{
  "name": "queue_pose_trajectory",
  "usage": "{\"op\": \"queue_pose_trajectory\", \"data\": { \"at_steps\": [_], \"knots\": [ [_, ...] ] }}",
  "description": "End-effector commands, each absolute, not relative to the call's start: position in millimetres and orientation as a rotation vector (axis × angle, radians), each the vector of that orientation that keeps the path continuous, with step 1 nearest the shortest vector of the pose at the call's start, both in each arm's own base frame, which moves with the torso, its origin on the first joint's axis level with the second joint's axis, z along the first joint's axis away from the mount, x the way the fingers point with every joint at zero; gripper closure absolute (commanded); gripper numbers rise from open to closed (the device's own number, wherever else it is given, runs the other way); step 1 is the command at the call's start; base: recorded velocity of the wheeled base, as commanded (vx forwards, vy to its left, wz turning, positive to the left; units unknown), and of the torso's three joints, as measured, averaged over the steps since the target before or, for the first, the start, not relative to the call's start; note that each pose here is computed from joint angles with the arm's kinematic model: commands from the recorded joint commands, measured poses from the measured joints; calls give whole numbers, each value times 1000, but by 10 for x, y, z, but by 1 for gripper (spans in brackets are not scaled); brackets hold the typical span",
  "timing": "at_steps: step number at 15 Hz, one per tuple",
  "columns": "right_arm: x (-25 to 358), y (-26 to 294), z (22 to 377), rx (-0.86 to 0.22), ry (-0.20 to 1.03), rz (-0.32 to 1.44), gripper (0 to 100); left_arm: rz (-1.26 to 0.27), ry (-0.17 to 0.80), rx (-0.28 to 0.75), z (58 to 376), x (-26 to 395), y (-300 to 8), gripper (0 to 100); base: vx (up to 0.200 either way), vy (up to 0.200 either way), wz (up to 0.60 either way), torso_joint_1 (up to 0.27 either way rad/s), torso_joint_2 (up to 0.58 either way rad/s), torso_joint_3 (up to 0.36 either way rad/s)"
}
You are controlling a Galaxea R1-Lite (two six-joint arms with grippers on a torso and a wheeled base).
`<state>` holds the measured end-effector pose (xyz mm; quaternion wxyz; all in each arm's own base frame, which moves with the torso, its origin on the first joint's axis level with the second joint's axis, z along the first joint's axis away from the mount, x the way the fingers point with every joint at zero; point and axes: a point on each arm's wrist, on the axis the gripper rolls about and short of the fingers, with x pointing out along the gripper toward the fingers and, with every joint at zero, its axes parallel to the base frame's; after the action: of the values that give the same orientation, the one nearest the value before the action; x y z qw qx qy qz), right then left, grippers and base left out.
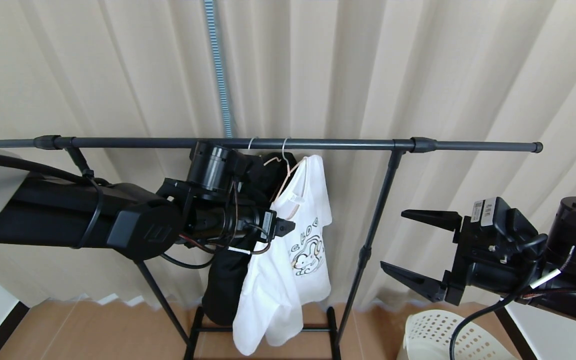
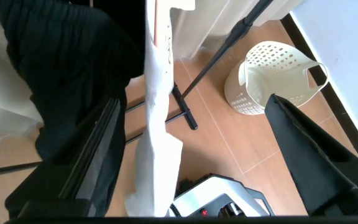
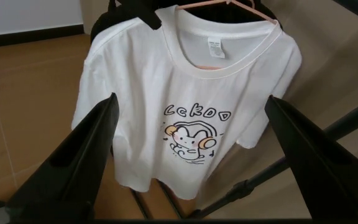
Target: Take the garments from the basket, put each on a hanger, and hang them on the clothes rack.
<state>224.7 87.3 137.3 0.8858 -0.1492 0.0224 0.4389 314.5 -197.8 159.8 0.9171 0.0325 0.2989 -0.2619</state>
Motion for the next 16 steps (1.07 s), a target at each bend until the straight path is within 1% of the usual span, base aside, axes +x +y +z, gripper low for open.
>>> {"op": "queue_pose_trajectory", "data": {
  "at_steps": [1,5,8,9,11,12,13,15,16],
  "knots": [
    [2245,873,1369,-310,48,914,0,-539,612,65,1609,3139,-1975,0,0,0,0,0,0,0],
    [2243,873,1373,-310,46,914,0,-539,610,63,1623,3128,-1968,0,0,0,0,0,0,0],
    [2244,873,1401,-312,34,912,0,-533,570,55,1781,3050,-1916,0,0,0,0,0,0,0],
    [2231,868,1454,-301,20,905,0,-522,524,42,1956,2956,-1847,0,0,0,0,0,0,0],
    [2169,851,1654,-214,-6,842,0,-527,461,25,2217,2682,-1670,0,0,0,0,0,0,0],
    [2127,847,1758,-187,-34,807,0,-528,442,22,2288,2540,-1577,0,0,0,0,0,0,0],
    [2052,811,1931,-164,-75,741,0,-530,422,41,2329,2275,-1402,0,0,0,0,0,0,0],
    [1942,761,2056,-162,-69,688,0,-509,432,65,2246,2013,-1211,0,0,0,0,0,0,0],
    [1864,723,2108,-163,-38,653,0,-453,446,78,2099,1690,-993,0,0,0,0,0,0,0]
  ]
}}
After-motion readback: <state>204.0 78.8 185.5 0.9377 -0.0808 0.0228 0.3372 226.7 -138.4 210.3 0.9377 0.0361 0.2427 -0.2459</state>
